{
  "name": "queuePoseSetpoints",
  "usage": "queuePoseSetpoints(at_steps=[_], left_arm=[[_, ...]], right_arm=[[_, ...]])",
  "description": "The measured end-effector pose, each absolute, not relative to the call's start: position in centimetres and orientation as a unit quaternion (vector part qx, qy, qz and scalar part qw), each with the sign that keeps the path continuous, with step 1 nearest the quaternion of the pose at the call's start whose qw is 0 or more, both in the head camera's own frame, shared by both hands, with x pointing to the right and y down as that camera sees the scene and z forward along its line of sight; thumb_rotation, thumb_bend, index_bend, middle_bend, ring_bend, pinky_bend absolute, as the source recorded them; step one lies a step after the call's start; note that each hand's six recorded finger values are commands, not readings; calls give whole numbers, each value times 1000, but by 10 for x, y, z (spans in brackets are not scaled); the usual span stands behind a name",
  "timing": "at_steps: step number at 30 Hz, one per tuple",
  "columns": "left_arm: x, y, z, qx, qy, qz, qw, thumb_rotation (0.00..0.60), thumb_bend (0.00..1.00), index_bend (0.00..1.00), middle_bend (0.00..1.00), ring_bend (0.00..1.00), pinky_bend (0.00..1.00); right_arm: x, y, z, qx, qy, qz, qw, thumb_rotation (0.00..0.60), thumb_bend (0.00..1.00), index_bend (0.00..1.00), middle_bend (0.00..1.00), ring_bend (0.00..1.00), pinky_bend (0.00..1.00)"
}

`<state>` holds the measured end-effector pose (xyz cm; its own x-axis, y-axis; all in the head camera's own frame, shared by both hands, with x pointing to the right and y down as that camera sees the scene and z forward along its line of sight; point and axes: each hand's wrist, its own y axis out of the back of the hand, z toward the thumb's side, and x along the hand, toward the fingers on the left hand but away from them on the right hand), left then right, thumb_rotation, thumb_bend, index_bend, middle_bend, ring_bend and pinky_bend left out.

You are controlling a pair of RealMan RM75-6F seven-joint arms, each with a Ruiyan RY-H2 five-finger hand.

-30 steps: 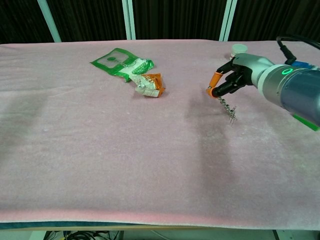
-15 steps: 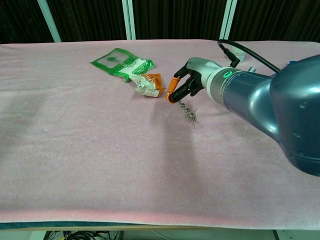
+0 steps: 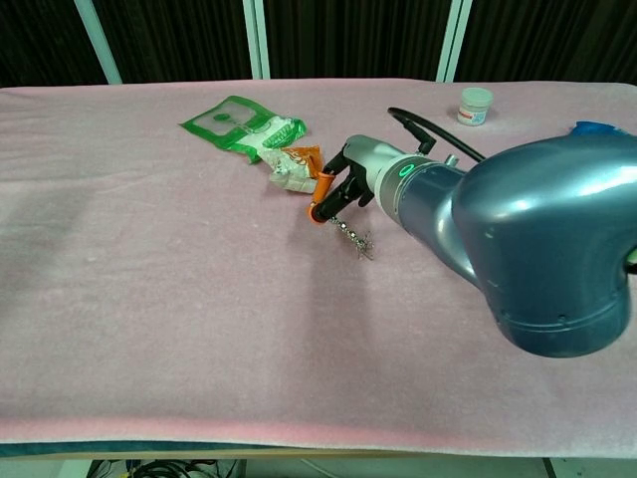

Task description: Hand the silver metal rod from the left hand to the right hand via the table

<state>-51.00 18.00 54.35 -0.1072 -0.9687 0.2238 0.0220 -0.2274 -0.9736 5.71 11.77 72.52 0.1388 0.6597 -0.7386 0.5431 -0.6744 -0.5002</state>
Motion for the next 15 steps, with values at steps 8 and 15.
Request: queuePoseSetpoints(at_steps=[8, 15], left_arm=[[-509, 180, 543, -519, 457, -586, 423, 600, 239, 137, 56, 0, 0], [-508, 181, 543, -520, 455, -585, 424, 600, 239, 137, 56, 0, 0]], right_arm=[[55, 122, 729, -755, -389, 523, 62, 600, 339, 565, 23, 75, 205], [50, 128, 731, -764, -371, 523, 69, 600, 147, 308, 10, 41, 195]])
